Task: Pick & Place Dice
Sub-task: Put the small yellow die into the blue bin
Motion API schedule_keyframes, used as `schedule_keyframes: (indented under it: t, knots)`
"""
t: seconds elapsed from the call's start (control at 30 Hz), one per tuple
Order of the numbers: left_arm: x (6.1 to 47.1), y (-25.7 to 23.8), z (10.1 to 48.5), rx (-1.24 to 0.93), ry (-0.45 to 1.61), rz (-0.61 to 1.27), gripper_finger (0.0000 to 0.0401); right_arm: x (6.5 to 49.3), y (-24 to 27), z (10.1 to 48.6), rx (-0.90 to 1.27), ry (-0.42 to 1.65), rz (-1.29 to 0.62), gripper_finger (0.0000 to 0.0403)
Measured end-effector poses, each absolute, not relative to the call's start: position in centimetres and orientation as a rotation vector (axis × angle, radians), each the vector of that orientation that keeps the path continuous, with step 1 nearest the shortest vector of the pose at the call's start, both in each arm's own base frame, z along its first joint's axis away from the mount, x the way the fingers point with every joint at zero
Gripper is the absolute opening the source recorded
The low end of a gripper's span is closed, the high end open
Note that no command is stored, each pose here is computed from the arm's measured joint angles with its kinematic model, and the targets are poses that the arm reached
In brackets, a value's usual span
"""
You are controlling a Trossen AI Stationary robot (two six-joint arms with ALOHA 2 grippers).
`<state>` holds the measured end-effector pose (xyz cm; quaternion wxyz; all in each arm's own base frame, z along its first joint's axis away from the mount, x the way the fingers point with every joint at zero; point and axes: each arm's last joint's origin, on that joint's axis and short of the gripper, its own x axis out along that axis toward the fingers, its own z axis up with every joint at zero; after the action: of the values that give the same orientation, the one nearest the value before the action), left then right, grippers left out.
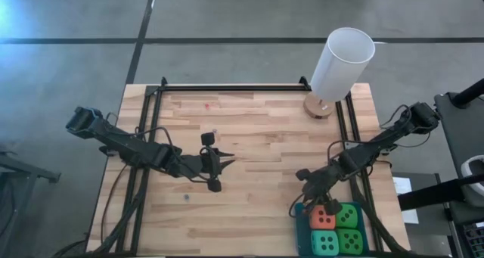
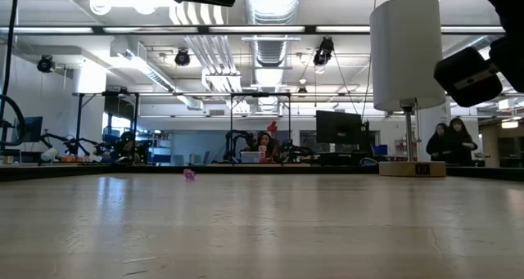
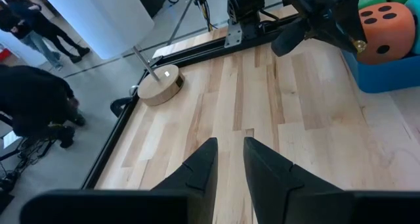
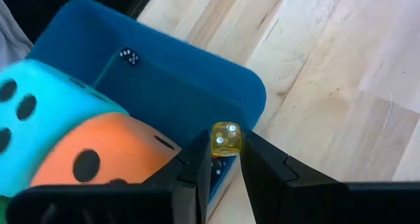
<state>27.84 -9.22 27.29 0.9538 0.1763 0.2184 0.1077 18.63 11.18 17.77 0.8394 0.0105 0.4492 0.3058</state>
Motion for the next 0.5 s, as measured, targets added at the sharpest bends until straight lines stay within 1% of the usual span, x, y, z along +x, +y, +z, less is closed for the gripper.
schedule_keyframes:
  t: [0.2,0.37,0.5]
  knots:
    - [27.84,-9.22,27.29,0.358,0.444,0.219,0.0078,18.46,11.08,17.42,-0.002,0.947,0.657,0.0070]
    - [27.84,-9.22,27.29,0.358,0.444,0.219,0.0078,18.57,11.14,17.69,-0.002,0.948,0.657,0.0074]
    - [27.84,-9.22,27.29,0.358,0.444,0.219,0.0078,18.74,11.24,18.03,0.003,0.940,0.656,0.0070]
